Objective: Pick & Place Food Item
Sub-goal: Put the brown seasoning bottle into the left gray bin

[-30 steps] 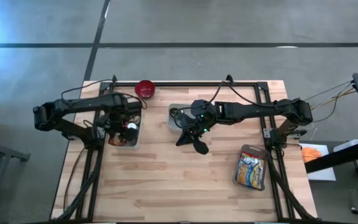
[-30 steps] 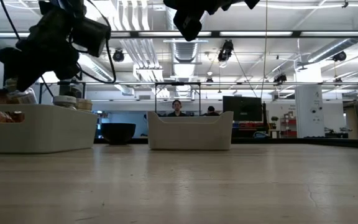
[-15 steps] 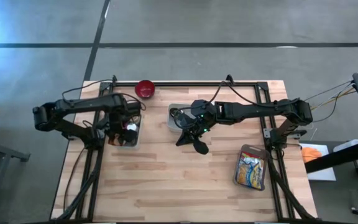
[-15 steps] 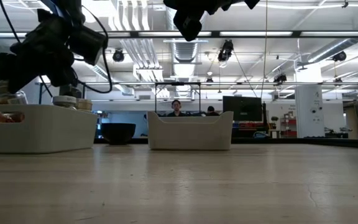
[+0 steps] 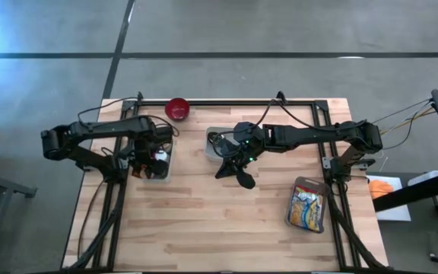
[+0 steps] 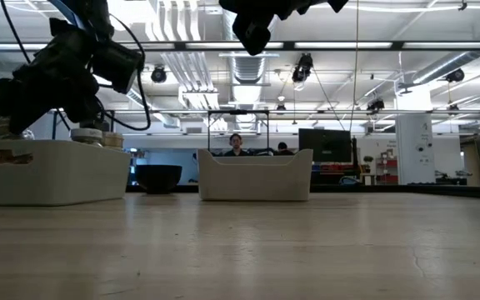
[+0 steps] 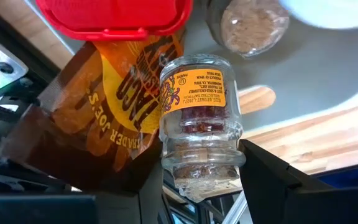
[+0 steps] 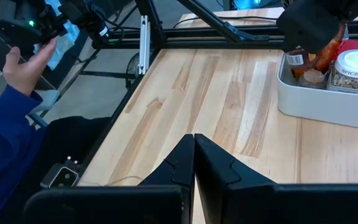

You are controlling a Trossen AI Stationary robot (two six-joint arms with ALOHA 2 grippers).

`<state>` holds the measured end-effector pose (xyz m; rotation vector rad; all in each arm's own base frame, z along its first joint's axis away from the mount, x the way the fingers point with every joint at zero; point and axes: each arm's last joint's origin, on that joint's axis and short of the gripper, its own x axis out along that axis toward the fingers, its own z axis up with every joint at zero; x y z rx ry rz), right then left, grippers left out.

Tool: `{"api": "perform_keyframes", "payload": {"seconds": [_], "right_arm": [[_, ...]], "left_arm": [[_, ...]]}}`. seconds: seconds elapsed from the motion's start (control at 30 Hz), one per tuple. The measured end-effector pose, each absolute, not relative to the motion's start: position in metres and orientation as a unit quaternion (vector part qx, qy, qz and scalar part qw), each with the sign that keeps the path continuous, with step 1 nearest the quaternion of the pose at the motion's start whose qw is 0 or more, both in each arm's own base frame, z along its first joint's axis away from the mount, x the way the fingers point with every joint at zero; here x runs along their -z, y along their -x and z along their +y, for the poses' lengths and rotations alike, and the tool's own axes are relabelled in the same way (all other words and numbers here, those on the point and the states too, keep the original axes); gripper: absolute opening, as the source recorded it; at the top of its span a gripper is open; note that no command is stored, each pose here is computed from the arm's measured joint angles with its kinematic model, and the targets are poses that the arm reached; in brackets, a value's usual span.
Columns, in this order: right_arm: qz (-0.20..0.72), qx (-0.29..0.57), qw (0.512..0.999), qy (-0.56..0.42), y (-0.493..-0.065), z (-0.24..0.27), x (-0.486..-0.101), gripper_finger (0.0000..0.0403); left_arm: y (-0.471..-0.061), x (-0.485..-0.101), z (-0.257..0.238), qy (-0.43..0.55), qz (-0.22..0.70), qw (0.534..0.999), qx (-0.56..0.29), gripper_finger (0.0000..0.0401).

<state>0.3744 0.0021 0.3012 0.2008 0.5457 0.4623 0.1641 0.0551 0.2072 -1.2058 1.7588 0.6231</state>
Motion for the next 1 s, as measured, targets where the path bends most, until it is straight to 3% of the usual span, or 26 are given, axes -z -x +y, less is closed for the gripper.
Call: {"api": "perform_keyframes", "payload": {"seconds": [0.37,0.6,1.0], "right_arm": [[0.266,-0.226,0.932,-0.098,-0.374,0.002,-0.301,0.0008],[0.266,-0.226,0.932,-0.098,-0.374,0.002,-0.301,0.0008],[0.266,-0.226,0.932,-0.098,-0.374,0.002,-0.301,0.0008]], "left_arm": [[-0.178,-0.186,0.060,0.459,0.760,0.397,-0.232,0.0171],[-0.185,-0.189,0.064,0.444,0.757,0.420,-0.232,0.0170],[-0.185,-0.188,0.062,0.439,0.760,0.420,-0.231,0.0170]]}}
